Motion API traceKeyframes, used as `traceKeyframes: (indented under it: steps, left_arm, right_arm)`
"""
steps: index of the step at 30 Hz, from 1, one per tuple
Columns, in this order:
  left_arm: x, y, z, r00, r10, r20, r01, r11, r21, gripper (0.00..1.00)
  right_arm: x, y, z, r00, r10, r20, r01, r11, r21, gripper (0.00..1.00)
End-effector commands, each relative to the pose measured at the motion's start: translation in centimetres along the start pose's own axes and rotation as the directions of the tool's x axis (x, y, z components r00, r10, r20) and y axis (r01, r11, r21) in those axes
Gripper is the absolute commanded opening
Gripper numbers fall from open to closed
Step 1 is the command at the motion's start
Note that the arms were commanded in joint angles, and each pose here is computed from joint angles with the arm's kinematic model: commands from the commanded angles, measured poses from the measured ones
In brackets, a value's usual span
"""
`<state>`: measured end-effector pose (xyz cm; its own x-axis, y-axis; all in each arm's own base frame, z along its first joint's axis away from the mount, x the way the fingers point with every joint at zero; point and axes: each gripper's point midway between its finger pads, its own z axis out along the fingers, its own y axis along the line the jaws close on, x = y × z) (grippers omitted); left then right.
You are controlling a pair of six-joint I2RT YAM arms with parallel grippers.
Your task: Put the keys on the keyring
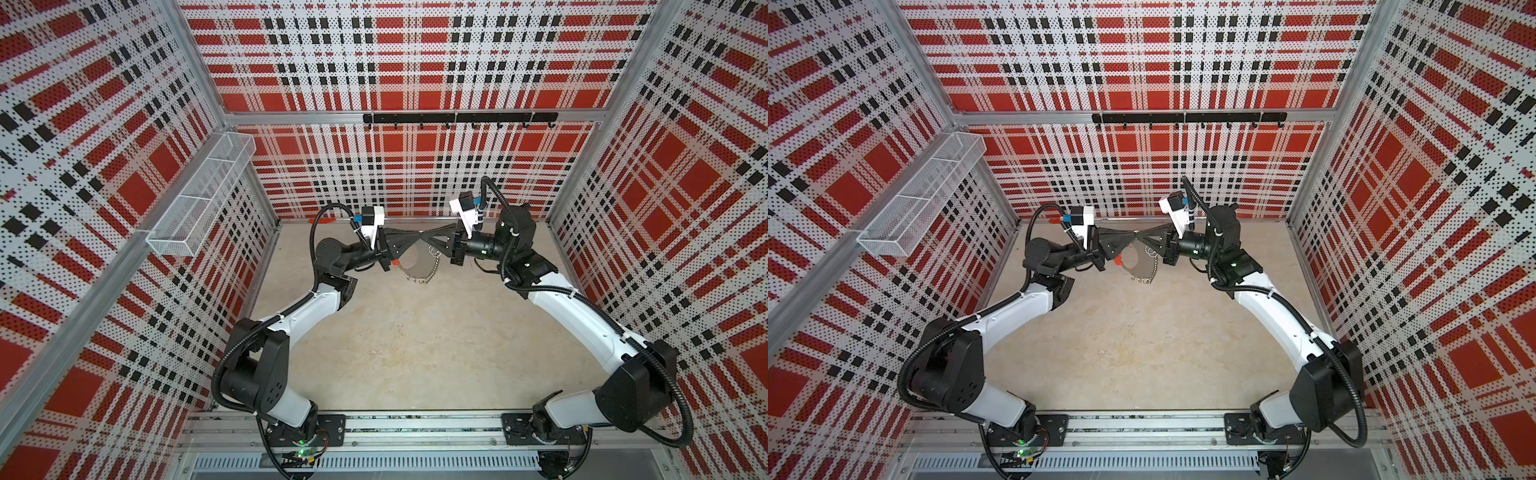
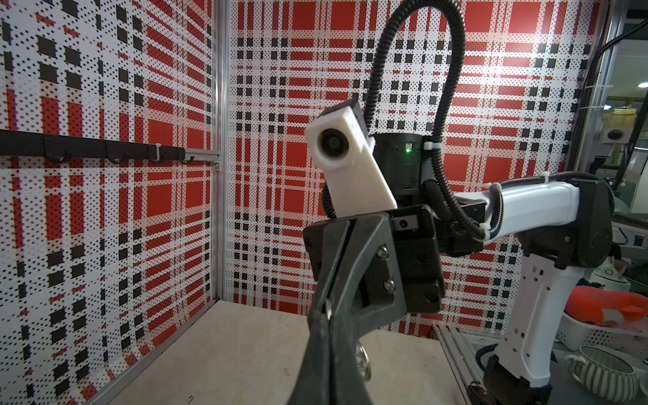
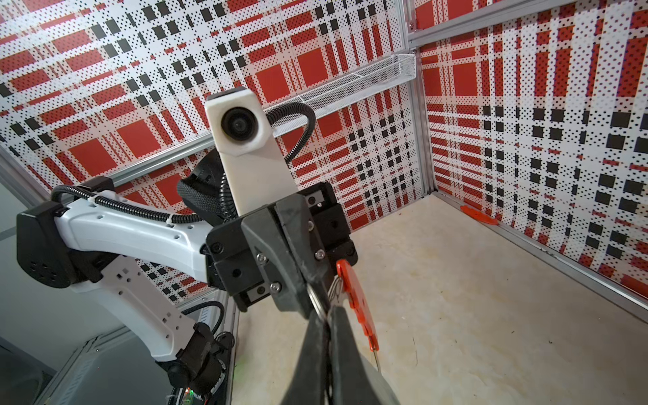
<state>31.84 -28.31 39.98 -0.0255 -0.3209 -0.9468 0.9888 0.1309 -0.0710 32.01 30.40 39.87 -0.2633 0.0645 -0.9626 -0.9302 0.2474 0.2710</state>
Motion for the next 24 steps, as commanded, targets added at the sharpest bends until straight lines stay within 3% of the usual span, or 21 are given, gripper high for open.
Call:
traceKeyframes:
  steps: [1,8,13,16,18,21,24]
  left_arm:
    - [-2.2,-1.3,0.3,0.997,0.067,0.037,-0.069,0.997,0.035,0.07]
    - [-2.3,0.4,-0.5,0.995,0.092,0.042,-0.089,0.994,-0.07,0.24]
    - [-1.9,3.0,-1.6,0.987,0.162,-0.017,-0.161,0.951,-0.263,0.31]
    - [-1.8,5.5,-3.4,0.975,0.206,-0.079,-0.219,0.862,-0.456,0.33]
    - [-1.8,7.0,-5.4,0.968,0.22,-0.123,-0.25,0.772,-0.584,0.34]
    - [-1.1,7.8,-8.4,0.966,0.207,-0.152,-0.253,0.656,-0.711,0.36]
    - [0.6,7.1,-11.2,0.969,0.184,-0.164,-0.242,0.573,-0.783,0.37]
  right_arm:
    - [-0.2,-0.2,0.1,0.999,-0.026,0.024,0.026,0.999,0.023,0.0]
    - [0.0,-0.8,0.0,0.999,-0.024,0.031,0.022,0.998,0.06,0.0]
    - [0.6,-1.7,-0.2,0.999,-0.014,0.032,0.01,0.994,0.11,0.0]
    - [1.3,-2.4,-0.2,1.0,0.009,0.029,-0.013,0.991,0.133,0.0]
    - [2.0,-2.8,-0.1,0.999,0.039,0.033,-0.043,0.99,0.136,0.0]
    - [3.0,-3.4,0.3,0.995,0.087,0.043,-0.092,0.987,0.133,0.0]
    - [4.4,-4.0,1.4,0.988,0.147,0.055,-0.153,0.98,0.13,0.0]
